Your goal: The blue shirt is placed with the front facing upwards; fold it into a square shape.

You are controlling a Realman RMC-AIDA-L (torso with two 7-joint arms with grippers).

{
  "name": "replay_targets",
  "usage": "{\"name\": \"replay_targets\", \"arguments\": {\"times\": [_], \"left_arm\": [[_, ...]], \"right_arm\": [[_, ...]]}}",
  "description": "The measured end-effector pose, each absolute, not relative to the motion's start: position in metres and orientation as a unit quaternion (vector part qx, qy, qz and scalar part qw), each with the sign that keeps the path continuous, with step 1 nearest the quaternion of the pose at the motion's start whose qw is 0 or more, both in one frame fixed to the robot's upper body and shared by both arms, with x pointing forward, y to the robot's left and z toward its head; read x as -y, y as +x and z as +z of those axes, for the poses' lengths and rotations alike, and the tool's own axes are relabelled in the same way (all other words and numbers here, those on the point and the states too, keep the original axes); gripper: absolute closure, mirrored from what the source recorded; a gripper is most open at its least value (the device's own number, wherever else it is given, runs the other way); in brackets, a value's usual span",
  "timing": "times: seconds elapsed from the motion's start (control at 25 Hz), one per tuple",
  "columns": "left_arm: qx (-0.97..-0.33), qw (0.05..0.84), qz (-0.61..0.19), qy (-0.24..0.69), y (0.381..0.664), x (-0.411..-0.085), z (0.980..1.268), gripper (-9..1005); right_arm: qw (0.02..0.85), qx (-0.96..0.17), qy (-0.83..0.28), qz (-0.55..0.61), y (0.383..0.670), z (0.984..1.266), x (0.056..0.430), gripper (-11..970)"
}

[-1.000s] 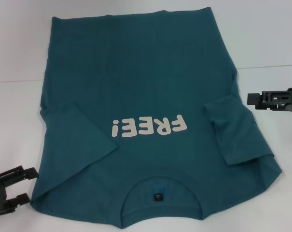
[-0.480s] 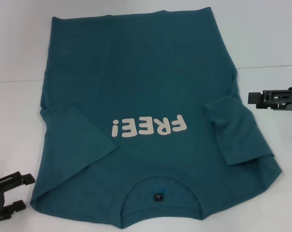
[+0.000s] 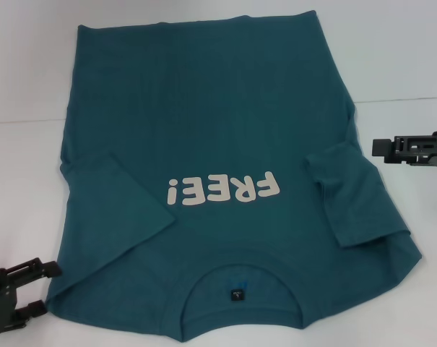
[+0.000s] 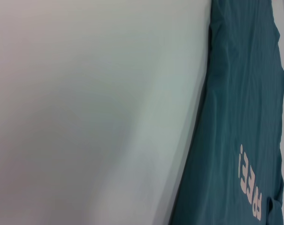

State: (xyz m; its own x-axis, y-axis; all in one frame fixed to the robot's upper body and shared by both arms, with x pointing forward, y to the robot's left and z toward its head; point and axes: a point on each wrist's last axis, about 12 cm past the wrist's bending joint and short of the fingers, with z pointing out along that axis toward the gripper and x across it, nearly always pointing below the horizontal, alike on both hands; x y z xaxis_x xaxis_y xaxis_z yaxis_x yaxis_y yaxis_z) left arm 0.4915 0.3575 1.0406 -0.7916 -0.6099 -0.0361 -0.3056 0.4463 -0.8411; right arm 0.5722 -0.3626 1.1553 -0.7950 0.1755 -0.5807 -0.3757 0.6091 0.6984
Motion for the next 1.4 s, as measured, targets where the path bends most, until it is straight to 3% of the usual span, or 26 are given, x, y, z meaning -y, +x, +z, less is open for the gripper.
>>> {"name": "replay_targets", "arguments": {"times": [0.6,1.08,1.16,1.4], "left_arm": [[-0.839,0.161,-0.46,-0.241,0.507,-0.339,1.043,123],[-0.838,0.171,-0.467,-0.226,0.509,-0.338,1.047,263],[-0.839,0.172,-0.467,-0.222,0.508,-0.339,1.047,482],[-0.844,0.185,-0.468,-0.185,0.506,-0.337,1.048,731]], "right_arm": [[0.318,-0.838,-0.056,0.439,0.57,1.155,0.365,315],[0.327,-0.834,-0.046,0.442,0.568,1.156,0.37,315],[0.327,-0.834,-0.046,0.442,0.568,1.156,0.37,314],[0.324,-0.837,-0.048,0.439,0.568,1.154,0.37,314]]}}
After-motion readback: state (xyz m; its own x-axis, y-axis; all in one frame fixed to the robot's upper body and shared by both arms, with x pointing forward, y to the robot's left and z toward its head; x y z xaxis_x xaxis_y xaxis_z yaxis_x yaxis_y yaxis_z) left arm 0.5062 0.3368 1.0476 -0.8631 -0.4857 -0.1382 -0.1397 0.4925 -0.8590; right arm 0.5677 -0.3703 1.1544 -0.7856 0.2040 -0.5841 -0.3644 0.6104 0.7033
